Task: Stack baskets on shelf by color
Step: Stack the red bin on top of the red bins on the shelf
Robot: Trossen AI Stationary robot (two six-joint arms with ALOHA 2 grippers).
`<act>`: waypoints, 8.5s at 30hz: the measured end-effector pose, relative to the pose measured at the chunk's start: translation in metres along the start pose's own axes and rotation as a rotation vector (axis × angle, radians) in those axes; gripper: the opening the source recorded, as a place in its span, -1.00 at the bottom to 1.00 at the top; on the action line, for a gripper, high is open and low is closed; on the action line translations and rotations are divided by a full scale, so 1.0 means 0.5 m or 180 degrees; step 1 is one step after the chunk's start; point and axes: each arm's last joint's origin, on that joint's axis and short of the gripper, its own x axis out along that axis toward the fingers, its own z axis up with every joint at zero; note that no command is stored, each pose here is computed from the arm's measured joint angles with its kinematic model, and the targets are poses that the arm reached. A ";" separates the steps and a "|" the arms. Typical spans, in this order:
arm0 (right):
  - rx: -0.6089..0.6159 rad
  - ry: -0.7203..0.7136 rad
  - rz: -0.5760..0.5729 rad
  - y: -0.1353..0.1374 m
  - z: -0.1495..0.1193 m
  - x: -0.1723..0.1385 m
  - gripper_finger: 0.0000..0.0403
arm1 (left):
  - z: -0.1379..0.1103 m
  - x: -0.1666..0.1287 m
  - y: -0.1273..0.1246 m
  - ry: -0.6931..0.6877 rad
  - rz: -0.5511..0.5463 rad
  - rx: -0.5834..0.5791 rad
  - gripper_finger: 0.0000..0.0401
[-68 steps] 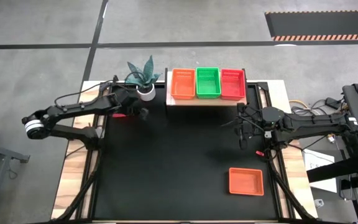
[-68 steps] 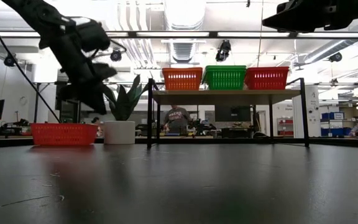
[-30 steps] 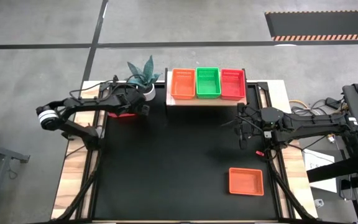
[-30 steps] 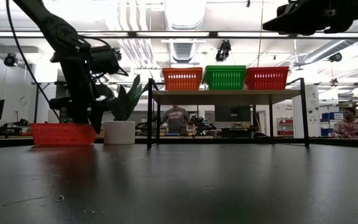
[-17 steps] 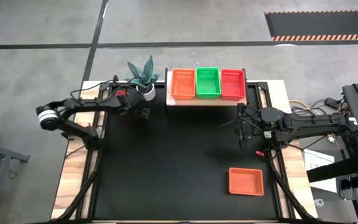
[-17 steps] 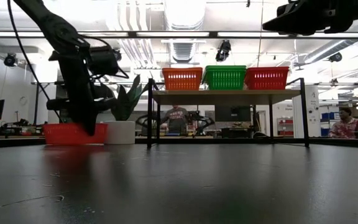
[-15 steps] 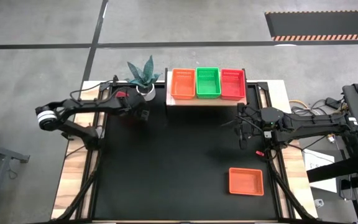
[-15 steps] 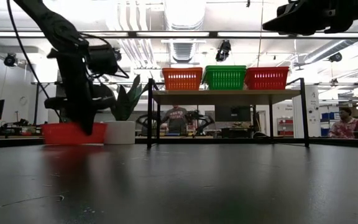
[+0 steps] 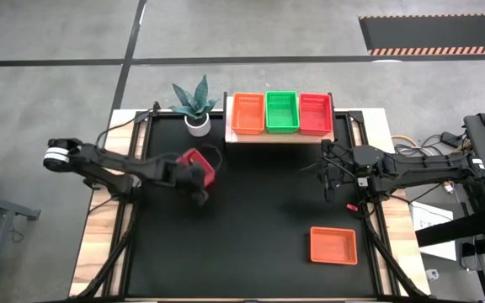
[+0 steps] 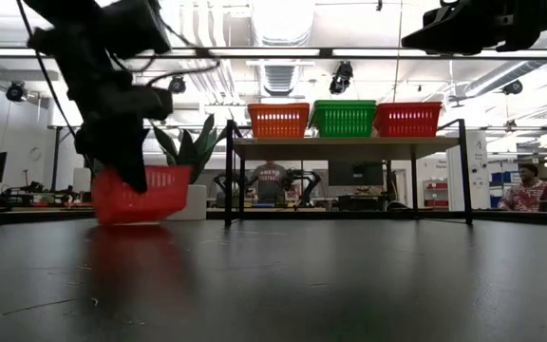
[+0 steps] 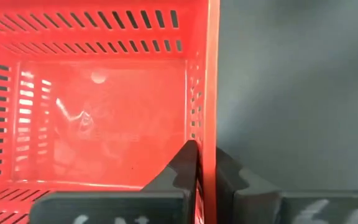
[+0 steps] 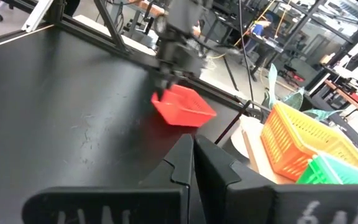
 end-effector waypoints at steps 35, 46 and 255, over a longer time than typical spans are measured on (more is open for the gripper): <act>0.1003 0.0215 0.0580 0.059 -0.022 0.102 -0.96 | 0.006 0.019 -0.155 -0.0905 -0.0945 0.1455 -0.51; 0.1010 0.0443 0.0681 0.096 0.019 0.211 -0.96 | 0.028 -0.101 -0.128 -0.1716 -0.1054 0.2417 -0.45; 0.0465 0.2035 -0.0443 -0.277 0.027 -0.038 -0.72 | -0.024 -0.173 -0.027 -0.2258 -0.1231 0.2242 -0.44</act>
